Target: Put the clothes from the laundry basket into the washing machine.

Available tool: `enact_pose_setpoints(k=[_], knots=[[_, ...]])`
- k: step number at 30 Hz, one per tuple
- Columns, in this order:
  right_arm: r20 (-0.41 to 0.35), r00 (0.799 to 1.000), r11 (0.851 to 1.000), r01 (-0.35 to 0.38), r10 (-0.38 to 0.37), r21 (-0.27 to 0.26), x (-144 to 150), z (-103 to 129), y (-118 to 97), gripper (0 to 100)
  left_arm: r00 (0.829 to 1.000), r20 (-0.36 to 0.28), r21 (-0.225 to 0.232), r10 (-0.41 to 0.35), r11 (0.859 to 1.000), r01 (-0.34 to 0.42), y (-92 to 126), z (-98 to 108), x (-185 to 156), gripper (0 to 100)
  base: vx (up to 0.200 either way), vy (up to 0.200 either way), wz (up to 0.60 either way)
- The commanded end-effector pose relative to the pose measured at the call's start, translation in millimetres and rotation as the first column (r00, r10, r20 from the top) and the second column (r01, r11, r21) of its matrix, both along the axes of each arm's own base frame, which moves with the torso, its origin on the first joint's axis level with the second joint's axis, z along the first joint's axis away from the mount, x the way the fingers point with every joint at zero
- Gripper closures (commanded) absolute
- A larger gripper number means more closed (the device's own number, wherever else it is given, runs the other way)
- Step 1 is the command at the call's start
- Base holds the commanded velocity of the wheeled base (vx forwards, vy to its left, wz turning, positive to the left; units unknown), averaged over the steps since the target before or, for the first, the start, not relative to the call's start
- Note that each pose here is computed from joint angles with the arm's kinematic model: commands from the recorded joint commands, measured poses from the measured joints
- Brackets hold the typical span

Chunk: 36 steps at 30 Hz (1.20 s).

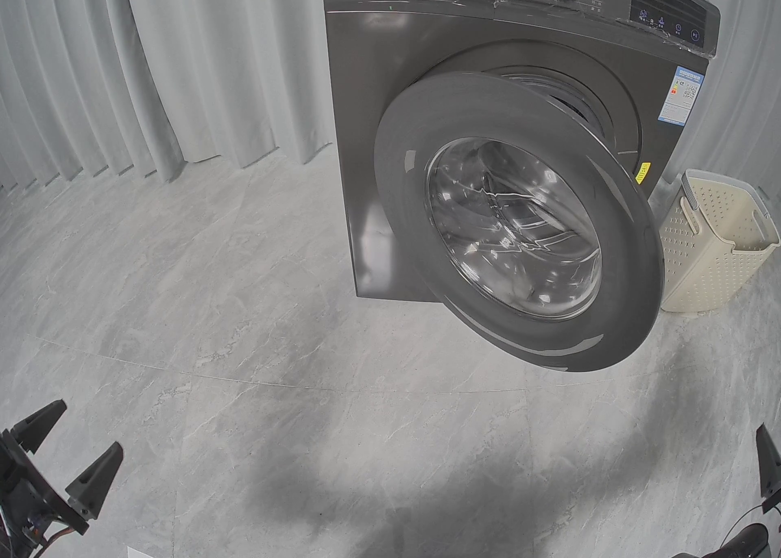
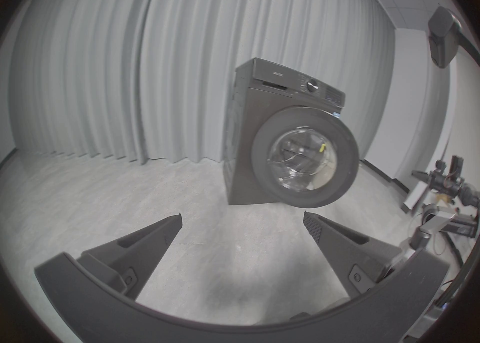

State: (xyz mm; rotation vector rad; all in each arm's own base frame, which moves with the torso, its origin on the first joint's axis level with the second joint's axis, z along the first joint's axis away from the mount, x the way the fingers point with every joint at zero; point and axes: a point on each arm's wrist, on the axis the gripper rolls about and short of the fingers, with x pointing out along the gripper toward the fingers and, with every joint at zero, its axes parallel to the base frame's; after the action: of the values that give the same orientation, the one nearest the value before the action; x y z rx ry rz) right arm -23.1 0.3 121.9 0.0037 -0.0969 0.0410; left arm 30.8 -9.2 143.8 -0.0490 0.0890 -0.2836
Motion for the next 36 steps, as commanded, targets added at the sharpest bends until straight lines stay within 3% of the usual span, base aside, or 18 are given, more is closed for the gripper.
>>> enact_pose_setpoints(k=[1,6,7,8,10,21,28,31,33,36], knots=[[-0.224,0.96,0.985,-0.17,0.169,0.016,93.8,62.3,11.7,0,0.959,0.09,0.004,0.27,0.963,-0.271,7.5,-60.1,-48.5,0,0.0,0.0,0.0],[-0.263,0.944,0.98,-0.199,0.197,0.02,162.2,70.5,25.3,0,0.955,0.048,0.034,0.292,0.955,-0.294,9.0,-69.2,-52.2,0,0.0,0.0,0.0],[-0.263,0.944,0.98,-0.199,0.197,0.02,162.2,70.5,25.3,0,0.955,0.048,0.034,0.292,0.955,-0.294,9.0,-69.2,-52.2,0,0.0,0.0,0.0],[-0.301,0.931,0.977,-0.212,0.208,0.02,183.3,67.2,31.0,0,0.959,0.075,0.049,0.272,0.96,-0.276,8.9,-68.2,-52.6,0,0.0,0.0,0.0],[-0.33,0.919,0.975,-0.222,0.215,0.017,198.7,65.5,37.3,0,0.968,0.097,0.078,0.233,0.967,-0.241,8.3,-68.1,-52.9,0,0.0,0.0,0.0],[-0.402,0.892,0.975,-0.22,0.208,0.017,257.9,58.9,51.5,0,0.968,0.092,0.055,0.233,0.97,-0.238,8.2,-68.3,-53.1,0,0.0,0.0,0.0],[-0.4,0.903,0.986,-0.167,0.155,0.006,277.4,59.6,51.4,0,0.968,0.092,0.055,0.233,0.97,-0.238,8.2,-68.3,-53.1,0,0.0,0.0,0.0],[-0.332,0.942,0.999,-0.043,0.041,0.002,287.2,65.9,28.8,0,0.968,0.092,0.055,0.233,0.97,-0.238,8.2,-68.3,-53.1,0,0.0,0.0,0.0],[-0.311,0.95,1.0,-0.007,0.006,-0.002,285.7,67.8,18.5,0,0.968,0.092,0.055,0.233,0.97,-0.238,8.2,-68.3,-53.1,0,0.0,0.0,0.0],[-0.316,0.949,1.0,-0.01,0.009,-0.001,276.9,66.3,17.6,0,0.968,0.092,0.055,0.233,0.97,-0.238,8.2,-68.3,-53.1,0,0.0,0.0,0.0]])
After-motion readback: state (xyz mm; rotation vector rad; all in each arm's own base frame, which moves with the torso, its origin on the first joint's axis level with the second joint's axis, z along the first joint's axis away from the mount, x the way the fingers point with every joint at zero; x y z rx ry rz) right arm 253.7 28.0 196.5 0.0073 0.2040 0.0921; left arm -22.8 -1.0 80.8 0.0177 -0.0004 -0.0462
